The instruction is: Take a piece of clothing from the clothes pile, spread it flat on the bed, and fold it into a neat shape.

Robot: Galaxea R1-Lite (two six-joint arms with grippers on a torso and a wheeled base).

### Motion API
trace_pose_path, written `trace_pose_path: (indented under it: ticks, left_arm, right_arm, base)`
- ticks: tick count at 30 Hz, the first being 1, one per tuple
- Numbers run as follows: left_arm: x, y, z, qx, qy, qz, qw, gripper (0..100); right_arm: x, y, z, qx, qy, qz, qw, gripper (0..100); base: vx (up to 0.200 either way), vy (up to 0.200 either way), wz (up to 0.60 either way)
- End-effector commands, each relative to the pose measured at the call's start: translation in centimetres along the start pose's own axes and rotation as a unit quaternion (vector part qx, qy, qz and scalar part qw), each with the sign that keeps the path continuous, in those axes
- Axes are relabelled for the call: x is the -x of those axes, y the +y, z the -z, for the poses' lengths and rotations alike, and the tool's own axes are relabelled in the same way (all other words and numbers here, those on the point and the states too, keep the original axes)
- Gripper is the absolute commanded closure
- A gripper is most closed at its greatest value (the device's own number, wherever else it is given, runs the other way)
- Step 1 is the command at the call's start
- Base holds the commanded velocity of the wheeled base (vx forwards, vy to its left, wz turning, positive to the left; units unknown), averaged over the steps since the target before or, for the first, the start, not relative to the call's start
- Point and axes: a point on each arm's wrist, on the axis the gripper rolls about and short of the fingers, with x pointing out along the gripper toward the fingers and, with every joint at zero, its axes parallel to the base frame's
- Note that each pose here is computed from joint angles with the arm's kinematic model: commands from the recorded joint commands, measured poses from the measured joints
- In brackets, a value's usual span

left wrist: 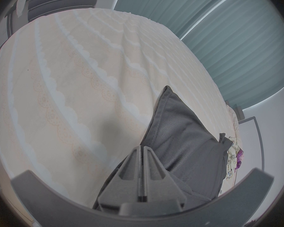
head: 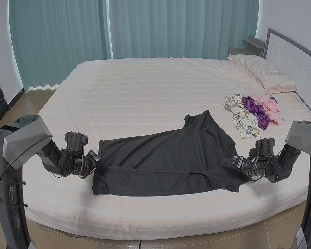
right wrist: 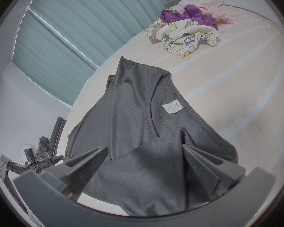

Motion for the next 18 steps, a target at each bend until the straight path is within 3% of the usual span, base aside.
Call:
trace_pose_path:
  ticks: [1,13,18]
  left_arm:
    - [0.0,0.0,0.0,0.0,0.0,0.0,1.0,100]
    - [0.0,0.0,0.0,0.0,0.0,0.0,1.0,100]
    - [-0.1,0.0,0.0,0.0,-0.001,0.0,1.0,100]
  right_arm:
    - [-0.9,-0.5,0.5,-0.002,0.008,0.004,1.0,100]
    - [-1.1,-0.9,-0.6,0.005,-0.015,0.005,0.9999,100]
    - [-1.0,-1.0,-1.6,0.01,-0.047,-0.006,0.9988,100]
  base:
    - [0.0,0.0,0.0]
    - [0.0,0.0,0.0]
    - [0.0,0.0,0.0]
